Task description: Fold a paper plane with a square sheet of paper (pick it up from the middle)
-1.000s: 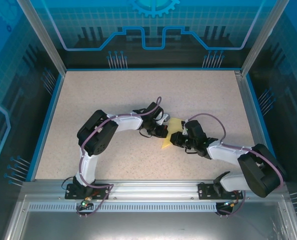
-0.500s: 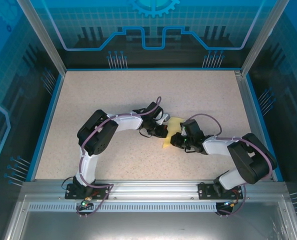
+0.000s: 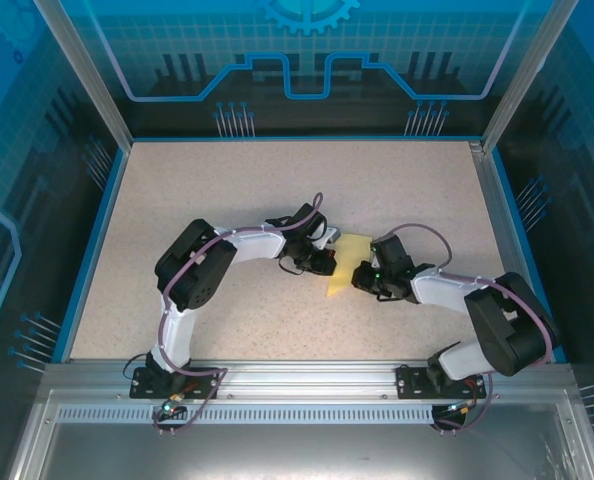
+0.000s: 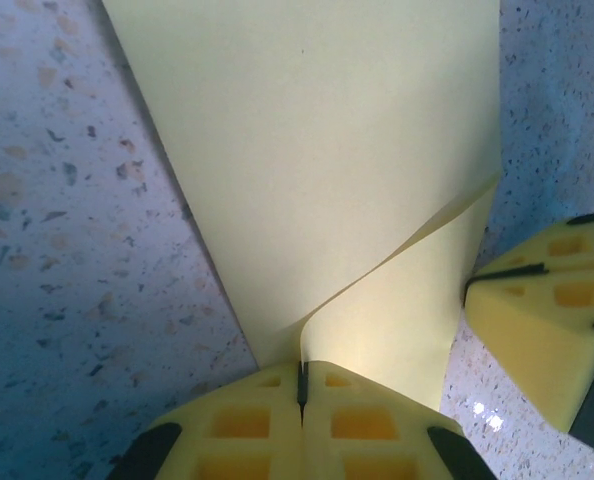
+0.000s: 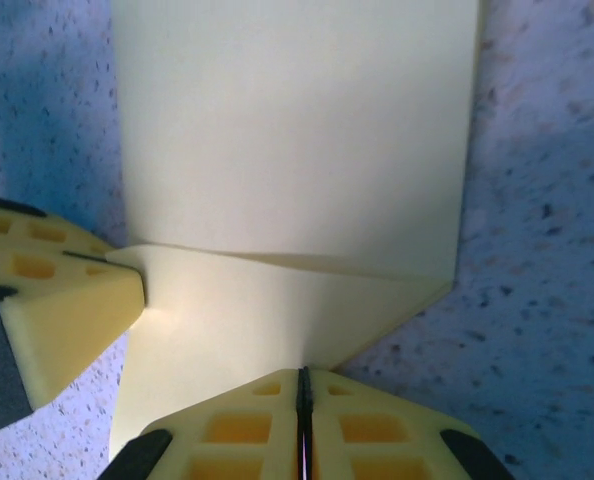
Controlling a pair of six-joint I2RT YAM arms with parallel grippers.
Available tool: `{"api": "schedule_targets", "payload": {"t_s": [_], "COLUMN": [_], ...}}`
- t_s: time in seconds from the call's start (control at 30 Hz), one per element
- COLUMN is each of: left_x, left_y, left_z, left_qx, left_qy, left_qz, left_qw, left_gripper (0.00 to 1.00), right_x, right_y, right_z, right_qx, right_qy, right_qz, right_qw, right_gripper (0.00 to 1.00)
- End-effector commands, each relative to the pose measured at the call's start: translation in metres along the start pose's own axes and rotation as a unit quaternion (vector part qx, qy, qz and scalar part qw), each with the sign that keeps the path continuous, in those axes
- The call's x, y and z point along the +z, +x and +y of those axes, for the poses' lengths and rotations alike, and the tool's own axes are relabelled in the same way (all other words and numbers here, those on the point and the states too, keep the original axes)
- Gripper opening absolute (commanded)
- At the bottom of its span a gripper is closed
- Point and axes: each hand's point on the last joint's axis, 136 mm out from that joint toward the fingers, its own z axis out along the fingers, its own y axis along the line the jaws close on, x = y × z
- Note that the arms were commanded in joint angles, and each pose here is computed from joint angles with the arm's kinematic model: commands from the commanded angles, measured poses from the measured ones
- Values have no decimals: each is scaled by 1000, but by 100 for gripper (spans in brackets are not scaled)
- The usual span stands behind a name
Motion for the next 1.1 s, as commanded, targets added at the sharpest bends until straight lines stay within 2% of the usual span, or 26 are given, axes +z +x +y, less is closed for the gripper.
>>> {"api": "schedule_targets", "payload": {"t_s": [0.0, 0.17, 0.47, 0.7, 0.9, 1.07], "left_x": [35, 34, 30, 14, -3, -22], "left_y": [85, 84, 76, 58, 37, 22], "left_z": [86, 84, 72, 51, 19, 3], "left_qx": [-46, -46, -44, -35, -31, -18], "left_qy": [-137, -132, -112, -92, -44, -40], "left_qz": [122, 121, 111, 90, 61, 33], "left_qw": [982, 983, 987, 991, 997, 998], "left_gripper": [5, 6, 9, 12, 23, 28], "right_x": [-7, -9, 1, -9, -17, -21], "right_y": [-19, -30, -30, -30, -31, -29], "right_z": [12, 24, -6, -16, -14, -19], "right_qx": [-11, -23, -6, -1, 1, 21], "right_qy": [-19, -39, 7, 27, 14, 6], "right_qz": [-22, -40, -14, -9, -9, -11], "right_qw": [1000, 998, 1000, 1000, 1000, 1000], "right_gripper": [10, 11, 12, 13, 16, 23]}}
